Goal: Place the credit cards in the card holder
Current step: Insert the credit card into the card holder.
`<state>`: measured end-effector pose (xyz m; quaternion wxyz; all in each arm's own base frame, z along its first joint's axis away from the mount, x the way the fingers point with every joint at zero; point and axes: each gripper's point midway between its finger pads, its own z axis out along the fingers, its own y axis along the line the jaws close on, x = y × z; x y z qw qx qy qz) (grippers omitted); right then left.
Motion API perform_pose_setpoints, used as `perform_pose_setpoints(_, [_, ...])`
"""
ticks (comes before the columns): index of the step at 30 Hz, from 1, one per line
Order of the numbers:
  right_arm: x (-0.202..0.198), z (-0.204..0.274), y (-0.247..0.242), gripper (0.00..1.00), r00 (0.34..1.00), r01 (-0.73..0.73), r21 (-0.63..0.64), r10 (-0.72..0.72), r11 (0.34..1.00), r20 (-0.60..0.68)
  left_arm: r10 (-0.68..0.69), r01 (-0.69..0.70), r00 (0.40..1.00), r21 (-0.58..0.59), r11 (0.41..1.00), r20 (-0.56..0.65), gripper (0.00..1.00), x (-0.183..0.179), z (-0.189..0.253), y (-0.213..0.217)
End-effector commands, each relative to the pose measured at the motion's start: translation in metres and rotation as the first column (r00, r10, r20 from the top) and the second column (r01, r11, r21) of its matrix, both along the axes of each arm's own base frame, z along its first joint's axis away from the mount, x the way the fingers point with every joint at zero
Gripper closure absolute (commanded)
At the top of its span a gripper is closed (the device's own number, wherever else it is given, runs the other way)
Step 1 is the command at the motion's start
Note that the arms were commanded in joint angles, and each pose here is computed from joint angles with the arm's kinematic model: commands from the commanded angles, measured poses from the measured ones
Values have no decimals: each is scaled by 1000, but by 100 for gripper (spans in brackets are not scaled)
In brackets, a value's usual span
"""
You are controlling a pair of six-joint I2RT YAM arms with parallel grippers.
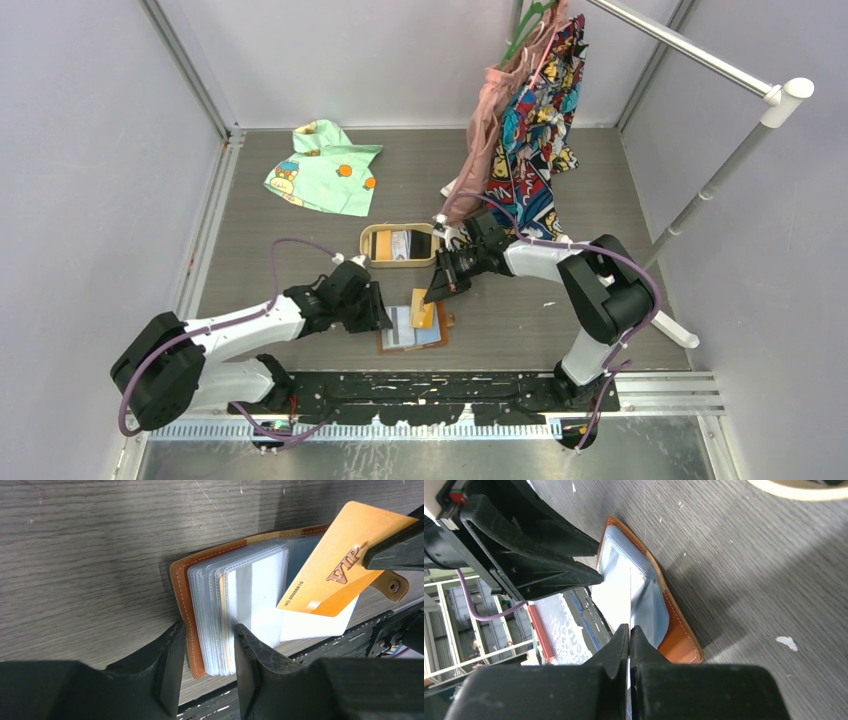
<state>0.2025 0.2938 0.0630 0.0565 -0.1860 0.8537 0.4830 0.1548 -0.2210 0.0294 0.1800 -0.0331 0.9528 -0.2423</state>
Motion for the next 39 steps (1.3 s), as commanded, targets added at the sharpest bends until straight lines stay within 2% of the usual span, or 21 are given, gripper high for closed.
perform_pose_setpoints(1, [-1,-3,-2,99,1000,-1,-15,1,1000,26,-10,9,1000,65,998,6,61,1,-9,8])
perform_pose_setpoints(14, [-1,-6,-16,99,998,41,-93,-36,995,51,-3,3,1000,61,998,9,62,-1,-9,11])
perform_pose_setpoints(29, [-12,-10,0,99,999,35,-50,-36,998,-20,-20,20,1000,25,999,-4,63,-2,-9,1])
perform_pose_setpoints(35, [-15,-18,-4,99,994,86,-93,-91,992,-55,-18,18,1000,20,1000,-2,63,-3,-9,2])
perform_pose_setpoints(39, [-24,-28,-8,99,992,87,-168,-101,982,-76,-17,17,1000,16,1000,1,63,-2,-8,2])
